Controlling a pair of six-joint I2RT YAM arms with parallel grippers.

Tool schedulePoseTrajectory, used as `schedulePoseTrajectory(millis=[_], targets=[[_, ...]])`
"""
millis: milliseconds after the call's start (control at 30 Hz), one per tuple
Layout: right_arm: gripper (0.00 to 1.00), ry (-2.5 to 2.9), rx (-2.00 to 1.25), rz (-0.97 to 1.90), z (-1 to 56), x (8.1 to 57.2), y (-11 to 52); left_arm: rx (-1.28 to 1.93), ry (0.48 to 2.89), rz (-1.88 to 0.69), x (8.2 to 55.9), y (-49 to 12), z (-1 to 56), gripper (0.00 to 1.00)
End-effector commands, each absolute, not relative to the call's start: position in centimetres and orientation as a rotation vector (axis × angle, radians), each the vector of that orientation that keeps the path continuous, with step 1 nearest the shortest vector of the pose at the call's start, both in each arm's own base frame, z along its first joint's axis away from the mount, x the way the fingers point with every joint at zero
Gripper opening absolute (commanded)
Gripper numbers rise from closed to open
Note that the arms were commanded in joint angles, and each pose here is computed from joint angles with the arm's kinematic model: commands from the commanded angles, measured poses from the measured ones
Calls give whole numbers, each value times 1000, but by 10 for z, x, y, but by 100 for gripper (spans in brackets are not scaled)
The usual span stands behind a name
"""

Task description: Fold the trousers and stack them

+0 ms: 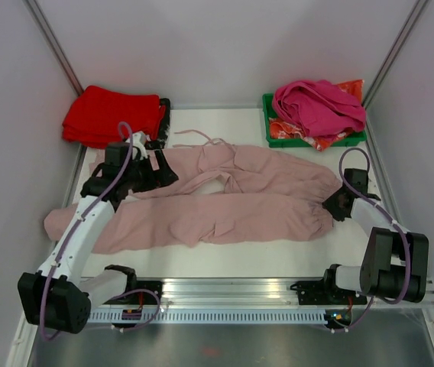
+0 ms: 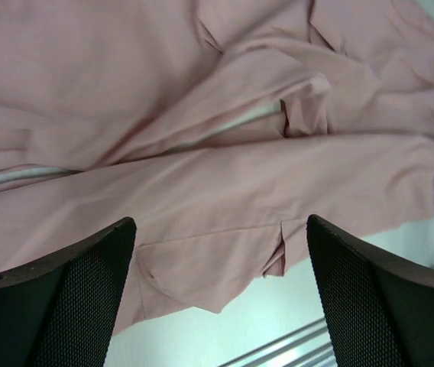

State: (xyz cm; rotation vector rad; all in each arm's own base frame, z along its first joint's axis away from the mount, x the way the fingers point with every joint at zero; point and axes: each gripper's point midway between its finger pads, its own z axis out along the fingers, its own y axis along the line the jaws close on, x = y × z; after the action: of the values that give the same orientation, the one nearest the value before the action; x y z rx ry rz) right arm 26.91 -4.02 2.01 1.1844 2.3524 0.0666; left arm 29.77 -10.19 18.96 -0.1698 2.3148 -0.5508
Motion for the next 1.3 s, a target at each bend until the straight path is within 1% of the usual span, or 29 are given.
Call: schedulePoseTrajectory(millis=[0,33,67,100,167,333,367,400,433,467,533,567,600,667,700,733,767,833,867,933,967,1000,1033,1067,1100,1133,1267], targets=[[26,2247,1137,-20,34,292,-62,20,2275,-647,288,-140,193,97],[17,2242,1139,-47,35,294,-68,64,2289,-668,280,-153,186,96],[0,2248,1146,-72,36,292,-73,86,2286,-684,278,-160,184,96],[0,2236,1133,-94,44,298,-80,107,2276,-693,278,-167,184,96],[0,2237,1158,-133,48,296,-94,183,2292,-723,270,-187,177,96],[0,2129,1202,-234,79,295,-141,332,2309,-749,260,-226,165,96],[2,2126,1198,-229,82,295,-143,339,2328,-734,261,-229,157,96],[6,2123,1179,-216,89,300,-144,347,2332,-733,261,-233,155,95],[14,2142,1165,-216,89,300,-143,362,2338,-735,259,-238,152,95],[26,2171,1152,-208,89,298,-141,360,2344,-730,260,-240,149,95],[40,2235,1095,-152,93,300,-131,344,2369,-708,262,-242,141,95],[51,2236,1071,-128,104,305,-130,333,2373,-690,265,-241,140,95],[57,2248,1048,-89,110,308,-124,295,2386,-641,271,-236,135,95],[72,2255,976,-35,130,311,-117,268,2381,-600,278,-234,136,95],[76,2220,939,5,150,320,-114,253,2394,-553,283,-230,131,95],[84,2189,902,45,166,324,-109,234,2381,-539,289,-230,137,95],[85,2159,877,60,178,329,-109,219,2383,-516,293,-229,137,95],[89,2102,836,75,200,339,-110,140,2372,-384,311,-216,136,96],[89,2067,820,76,206,347,-113,98,2373,-325,317,-209,136,98],[89,2071,844,99,197,355,-114,-5,2361,-209,334,-189,139,99],[83,2070,847,123,191,361,-112,-48,2372,-186,340,-182,136,99],[77,2078,841,168,185,366,-107,-94,2382,-218,343,-180,137,98],[72,2074,879,192,174,373,-108,-172,2368,-234,355,-165,138,98],[66,2098,917,199,155,370,-106,-212,2356,-260,360,-158,140,98],[64,2112,963,176,139,370,-111,-289,2356,-283,366,-142,137,98],[62,2096,1012,166,131,371,-114,-321,2337,-296,370,-135,140,97],[60,2139,1125,99,84,362,-122,-419,2312,-244,378,-96,140,96]])
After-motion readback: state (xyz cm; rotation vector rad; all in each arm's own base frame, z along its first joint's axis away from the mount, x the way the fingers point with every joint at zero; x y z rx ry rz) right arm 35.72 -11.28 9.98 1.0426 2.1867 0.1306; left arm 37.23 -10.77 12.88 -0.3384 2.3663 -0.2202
